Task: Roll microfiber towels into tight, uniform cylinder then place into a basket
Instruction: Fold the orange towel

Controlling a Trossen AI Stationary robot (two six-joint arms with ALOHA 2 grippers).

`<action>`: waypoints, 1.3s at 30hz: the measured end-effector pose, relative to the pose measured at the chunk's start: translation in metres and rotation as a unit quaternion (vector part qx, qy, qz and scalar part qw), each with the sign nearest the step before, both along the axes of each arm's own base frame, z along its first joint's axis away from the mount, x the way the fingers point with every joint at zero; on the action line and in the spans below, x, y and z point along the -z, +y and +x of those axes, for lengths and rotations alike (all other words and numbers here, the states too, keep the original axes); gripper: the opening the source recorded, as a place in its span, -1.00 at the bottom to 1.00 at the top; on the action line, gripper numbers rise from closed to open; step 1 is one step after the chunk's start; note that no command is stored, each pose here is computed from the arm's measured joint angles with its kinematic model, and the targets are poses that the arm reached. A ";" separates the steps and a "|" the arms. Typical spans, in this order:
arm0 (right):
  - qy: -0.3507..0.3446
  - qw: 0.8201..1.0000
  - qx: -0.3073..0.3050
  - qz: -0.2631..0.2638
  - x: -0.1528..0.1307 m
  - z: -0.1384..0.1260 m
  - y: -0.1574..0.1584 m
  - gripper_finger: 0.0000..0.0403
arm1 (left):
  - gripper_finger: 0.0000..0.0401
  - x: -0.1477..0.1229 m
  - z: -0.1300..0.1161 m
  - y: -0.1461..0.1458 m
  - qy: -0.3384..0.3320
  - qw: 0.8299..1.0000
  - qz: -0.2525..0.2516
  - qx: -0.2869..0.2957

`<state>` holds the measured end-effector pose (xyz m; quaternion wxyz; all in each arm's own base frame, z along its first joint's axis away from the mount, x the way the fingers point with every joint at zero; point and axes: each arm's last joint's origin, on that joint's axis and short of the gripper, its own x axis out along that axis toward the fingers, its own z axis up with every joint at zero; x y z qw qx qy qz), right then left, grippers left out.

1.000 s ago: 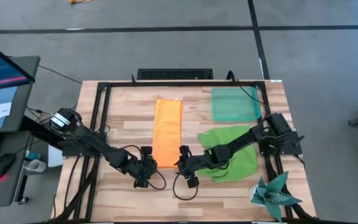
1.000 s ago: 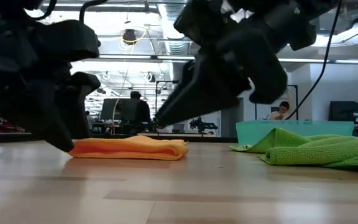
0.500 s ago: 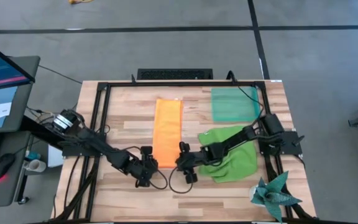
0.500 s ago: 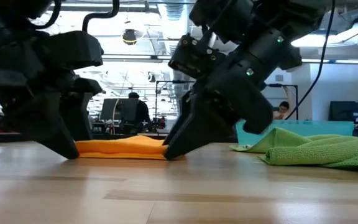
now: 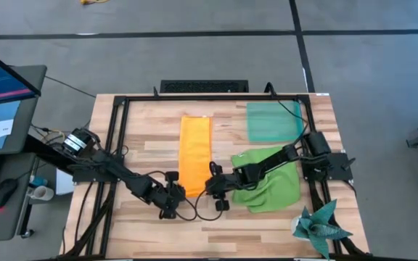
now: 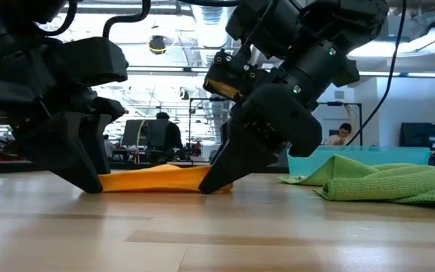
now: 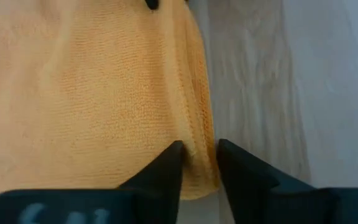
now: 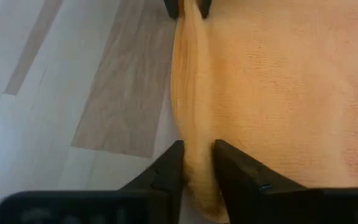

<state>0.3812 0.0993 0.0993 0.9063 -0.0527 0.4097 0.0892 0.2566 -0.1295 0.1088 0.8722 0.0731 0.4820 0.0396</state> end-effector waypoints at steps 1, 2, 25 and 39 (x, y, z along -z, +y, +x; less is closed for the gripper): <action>0.001 1.000 -0.005 0.005 0.000 0.000 0.000 -0.55 | -0.66 0.000 0.000 0.000 0.000 1.000 0.002 0.004; 0.002 1.000 -0.012 0.009 0.000 0.000 0.000 -0.62 | -0.72 0.000 0.000 0.000 0.000 1.000 0.004 0.008; 0.075 0.992 -0.060 -0.084 -0.057 0.002 0.053 -0.93 | -1.00 -0.062 0.006 -0.040 -0.015 0.997 0.060 0.052; 0.053 0.966 -0.011 -0.252 -0.111 -0.015 0.103 -0.93 | -1.00 -0.116 -0.001 -0.074 -0.049 0.991 0.113 0.050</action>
